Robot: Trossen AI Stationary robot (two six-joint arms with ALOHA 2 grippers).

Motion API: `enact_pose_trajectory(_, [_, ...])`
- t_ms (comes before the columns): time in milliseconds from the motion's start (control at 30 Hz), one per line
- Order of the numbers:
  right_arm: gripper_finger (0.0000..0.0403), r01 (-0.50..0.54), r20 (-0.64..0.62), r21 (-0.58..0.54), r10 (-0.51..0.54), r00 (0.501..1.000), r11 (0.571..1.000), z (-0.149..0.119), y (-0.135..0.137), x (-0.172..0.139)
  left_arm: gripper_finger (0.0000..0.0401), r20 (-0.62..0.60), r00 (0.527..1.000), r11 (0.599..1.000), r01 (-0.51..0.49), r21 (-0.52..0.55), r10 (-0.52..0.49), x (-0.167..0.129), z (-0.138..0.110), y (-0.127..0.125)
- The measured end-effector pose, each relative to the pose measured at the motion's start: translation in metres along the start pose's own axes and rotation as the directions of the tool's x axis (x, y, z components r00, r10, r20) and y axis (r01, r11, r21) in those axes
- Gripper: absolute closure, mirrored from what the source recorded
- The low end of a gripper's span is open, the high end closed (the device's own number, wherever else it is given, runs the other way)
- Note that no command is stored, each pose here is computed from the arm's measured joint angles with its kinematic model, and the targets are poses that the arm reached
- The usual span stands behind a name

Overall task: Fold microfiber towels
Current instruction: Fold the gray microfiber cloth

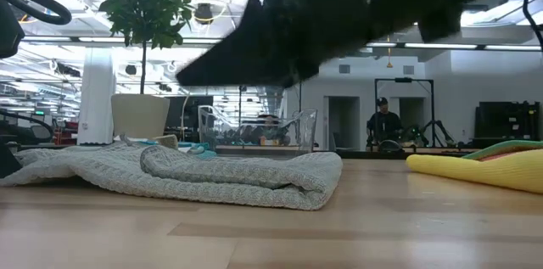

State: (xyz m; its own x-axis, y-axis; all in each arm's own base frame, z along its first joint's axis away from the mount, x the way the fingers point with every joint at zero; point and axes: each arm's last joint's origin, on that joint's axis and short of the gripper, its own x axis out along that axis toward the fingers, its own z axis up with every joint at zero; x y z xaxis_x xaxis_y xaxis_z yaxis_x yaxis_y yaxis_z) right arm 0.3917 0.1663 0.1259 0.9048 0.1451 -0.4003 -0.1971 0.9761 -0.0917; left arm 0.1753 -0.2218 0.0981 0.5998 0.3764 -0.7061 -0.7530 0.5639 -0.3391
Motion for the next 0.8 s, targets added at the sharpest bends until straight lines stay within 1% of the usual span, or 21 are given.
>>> enact_pose_trajectory(100, [0.0383,-0.043,0.026,0.02,0.043,0.999,0.999,-0.016,0.011,0.014,0.0398,0.0,1.0,1.0,0.003,-0.009,-0.003,0.0,0.0,0.0])
enact_pose_trajectory(167, [0.0386,-0.046,-0.017,0.011,0.046,0.999,0.999,-0.031,0.015,0.02,0.0398,0.0,1.0,1.0,0.004,-0.011,-0.004,0.0,0.0,0.0])
enact_pose_trajectory(200, [0.0386,-0.051,-0.016,0.021,0.051,0.999,0.998,-0.034,0.017,0.024,0.0398,-0.001,1.0,1.0,0.004,-0.012,-0.004,0.0,0.0,-0.001])
enact_pose_trajectory(367, [0.0375,-0.037,0.022,0.075,0.036,0.999,0.996,-0.034,0.011,0.03,0.0398,-0.005,1.0,1.0,0.001,-0.013,-0.001,0.0,0.0,-0.001])
enact_pose_trajectory(433, [0.0374,-0.028,-0.002,0.075,0.028,1.0,0.997,-0.039,0.007,0.032,0.0398,-0.007,1.0,1.0,0.001,-0.013,-0.001,0.0,0.0,-0.001])
enact_pose_trajectory(533, [0.0379,-0.052,-0.003,0.087,0.052,0.999,0.995,-0.041,0.006,0.034,0.0398,-0.007,1.0,1.0,0.0,-0.013,0.0,0.0,0.0,-0.001])
enact_pose_trajectory(633, [0.0385,-0.056,-0.032,0.095,0.059,0.998,0.994,-0.05,0.006,0.036,0.0398,-0.008,1.0,1.0,0.0,-0.013,0.0,0.0,0.0,-0.001])
enact_pose_trajectory(800, [0.038,-0.061,-0.036,0.098,0.065,0.997,0.993,-0.049,0.007,0.036,0.0398,-0.007,1.0,1.0,0.003,-0.028,-0.004,0.0,0.001,-0.001])
